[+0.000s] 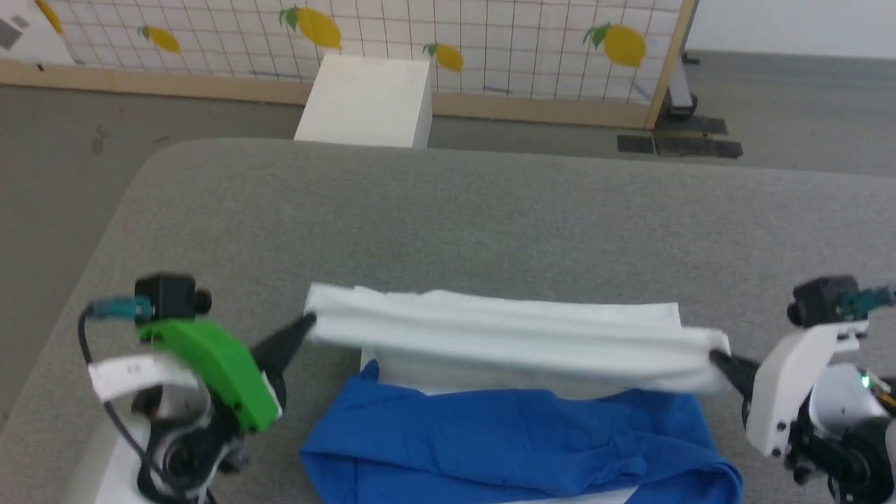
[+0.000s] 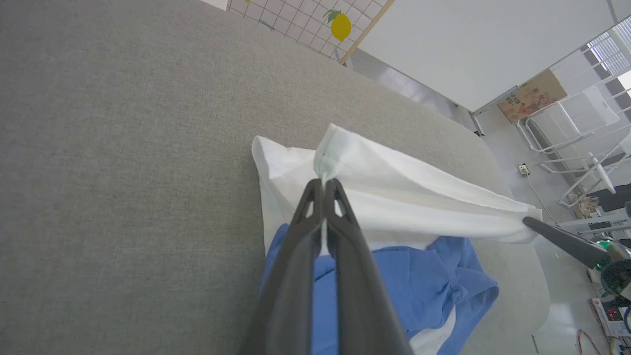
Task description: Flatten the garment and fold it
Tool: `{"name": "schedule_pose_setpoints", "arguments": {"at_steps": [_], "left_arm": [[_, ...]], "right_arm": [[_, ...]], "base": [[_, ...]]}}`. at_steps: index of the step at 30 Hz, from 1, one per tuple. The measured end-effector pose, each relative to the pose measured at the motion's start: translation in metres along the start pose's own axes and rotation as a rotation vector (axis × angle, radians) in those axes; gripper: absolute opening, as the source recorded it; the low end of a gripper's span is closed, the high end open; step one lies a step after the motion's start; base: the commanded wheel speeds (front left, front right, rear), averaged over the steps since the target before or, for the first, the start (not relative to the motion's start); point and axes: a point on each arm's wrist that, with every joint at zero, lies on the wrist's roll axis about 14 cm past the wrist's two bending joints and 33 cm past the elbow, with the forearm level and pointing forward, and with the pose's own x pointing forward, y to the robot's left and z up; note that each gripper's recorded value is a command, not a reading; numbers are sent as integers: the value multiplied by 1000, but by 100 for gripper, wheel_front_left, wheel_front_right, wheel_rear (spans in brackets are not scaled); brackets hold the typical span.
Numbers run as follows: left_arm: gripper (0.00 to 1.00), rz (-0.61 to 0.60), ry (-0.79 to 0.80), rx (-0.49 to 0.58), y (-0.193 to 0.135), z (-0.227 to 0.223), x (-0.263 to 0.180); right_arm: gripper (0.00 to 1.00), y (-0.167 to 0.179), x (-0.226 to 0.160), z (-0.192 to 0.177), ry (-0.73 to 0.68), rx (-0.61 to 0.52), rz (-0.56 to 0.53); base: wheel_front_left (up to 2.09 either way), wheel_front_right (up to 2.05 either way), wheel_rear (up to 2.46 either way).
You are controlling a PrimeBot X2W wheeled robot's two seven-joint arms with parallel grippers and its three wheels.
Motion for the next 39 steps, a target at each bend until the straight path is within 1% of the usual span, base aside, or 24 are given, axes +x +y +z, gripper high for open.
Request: {"name": "schedule_pose_setpoints", "arguments": {"at_steps": [3,4,9,15,21,28,29,30,31,34,37,39], "left_arm": [[0,17,10,-63,2,-23,-16],[0,24,10,-108,2,-35,-25],[0,73,47,-192,10,-68,-43],[0,117,110,-319,16,-107,-53],[0,198,217,-372,32,-143,-62],[0,244,290,-383,41,-166,-66],[11,257,297,-377,43,-167,-66],[54,270,305,-371,46,-169,-67],[100,276,312,-372,47,-170,-68],[100,305,350,-354,53,-173,-73],[100,348,384,-312,65,-171,-82],[100,374,373,-288,72,-161,-86]], "right_arm": [[0,0,-12,-17,18,28,-6],[0,-1,-18,-29,32,43,-12],[0,-4,-31,-61,94,93,-29],[0,-4,-37,-102,199,138,-41],[0,-7,-38,-129,288,134,-63],[0,-4,-37,-154,371,127,-62],[0,-4,-36,-154,371,126,-62],[30,-3,-36,-155,370,124,-60],[100,-3,-36,-156,374,122,-58],[100,0,-37,-156,369,126,-48],[100,-1,-39,-147,342,135,-43],[100,-3,-43,-139,317,142,-42]], "base": [[0,0,0],[0,0,0],[0,0,0],[0,0,0],[0,0,0],[0,0,0],[0,0,0],[0,0,0],[0,0,0],[0,0,0],[0,0,0],[0,0,0]]}}
